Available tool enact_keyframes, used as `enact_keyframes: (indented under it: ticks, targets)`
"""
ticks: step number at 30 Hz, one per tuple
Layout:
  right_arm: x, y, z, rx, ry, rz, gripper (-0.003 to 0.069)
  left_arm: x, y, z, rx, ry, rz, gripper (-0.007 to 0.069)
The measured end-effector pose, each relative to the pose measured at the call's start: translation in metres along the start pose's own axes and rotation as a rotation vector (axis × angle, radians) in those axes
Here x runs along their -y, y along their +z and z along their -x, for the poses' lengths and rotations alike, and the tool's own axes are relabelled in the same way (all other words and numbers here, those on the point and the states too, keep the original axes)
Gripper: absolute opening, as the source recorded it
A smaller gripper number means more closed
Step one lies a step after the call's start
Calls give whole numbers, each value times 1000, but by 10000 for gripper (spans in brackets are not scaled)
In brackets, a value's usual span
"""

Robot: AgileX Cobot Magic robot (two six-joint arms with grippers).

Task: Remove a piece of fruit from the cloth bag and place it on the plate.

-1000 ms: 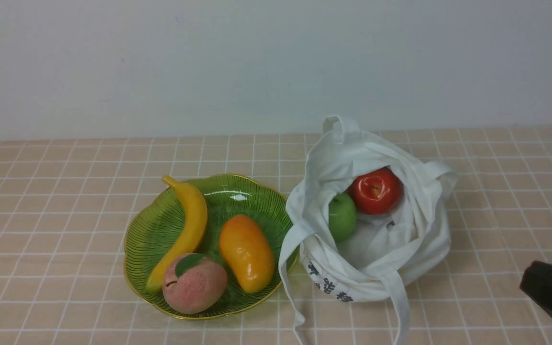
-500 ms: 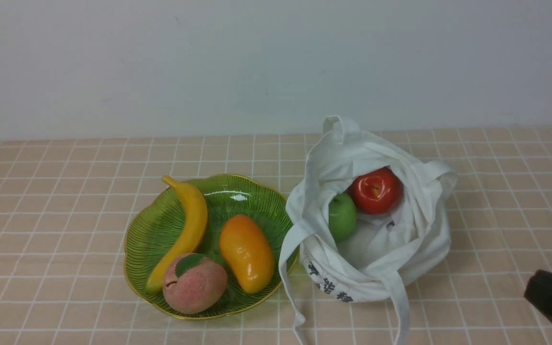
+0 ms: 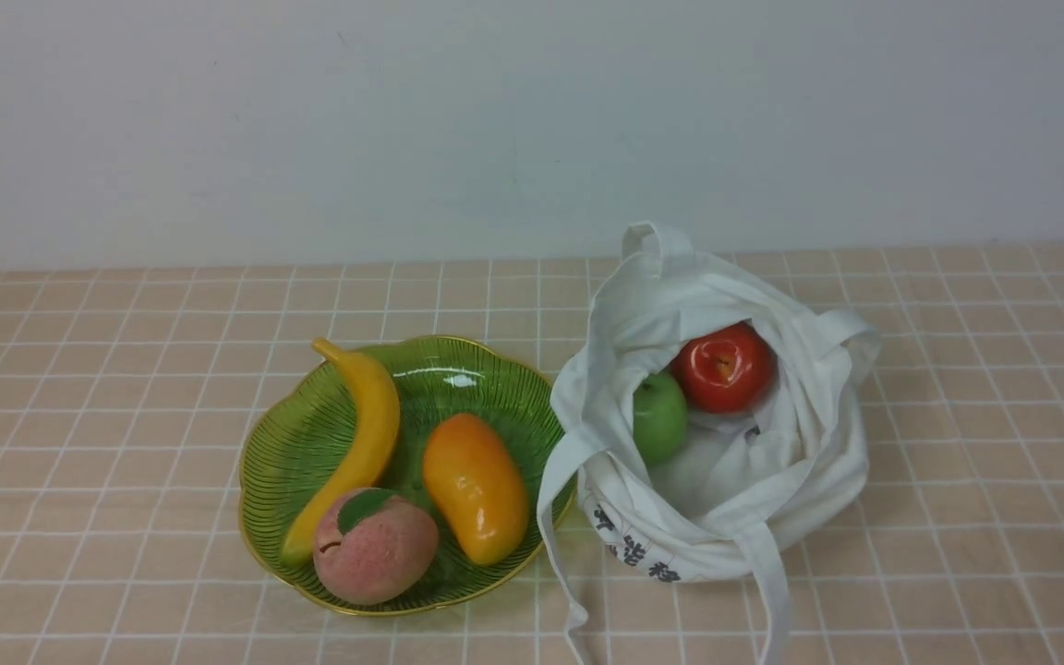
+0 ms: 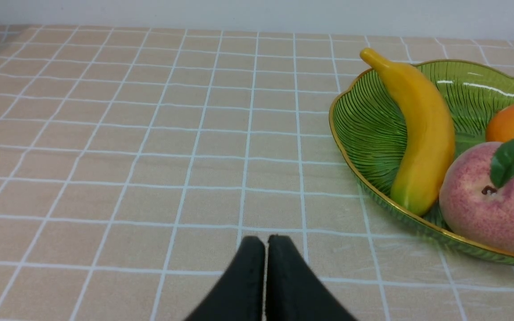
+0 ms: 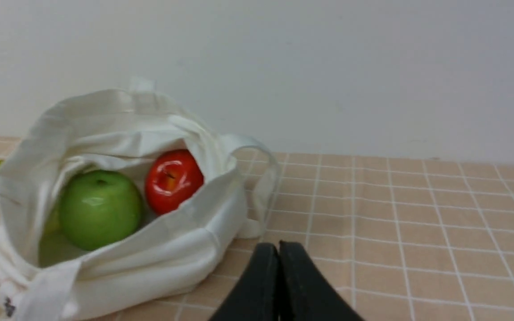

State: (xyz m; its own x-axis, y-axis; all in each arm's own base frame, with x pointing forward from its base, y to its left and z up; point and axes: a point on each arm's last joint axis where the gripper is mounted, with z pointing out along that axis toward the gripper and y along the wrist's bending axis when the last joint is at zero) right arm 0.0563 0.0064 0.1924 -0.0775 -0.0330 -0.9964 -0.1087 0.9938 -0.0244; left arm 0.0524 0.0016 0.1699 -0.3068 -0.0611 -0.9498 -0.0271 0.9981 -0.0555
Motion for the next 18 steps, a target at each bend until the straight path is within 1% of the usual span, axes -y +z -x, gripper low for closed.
enact_keyframes:
  ticks: [2, 8, 18]
  targets:
    - [1, 0, -3, -15, 6, -25, -15, 0, 0, 0, 0, 0, 0, -8]
    - [1, 0, -11, -105, 9, -30, -15, 0, 0, 0, 0, 0, 0, -8]
    - [1, 0, -12, -113, 13, -31, -15, 0, 0, 0, 0, 0, 0, -8]
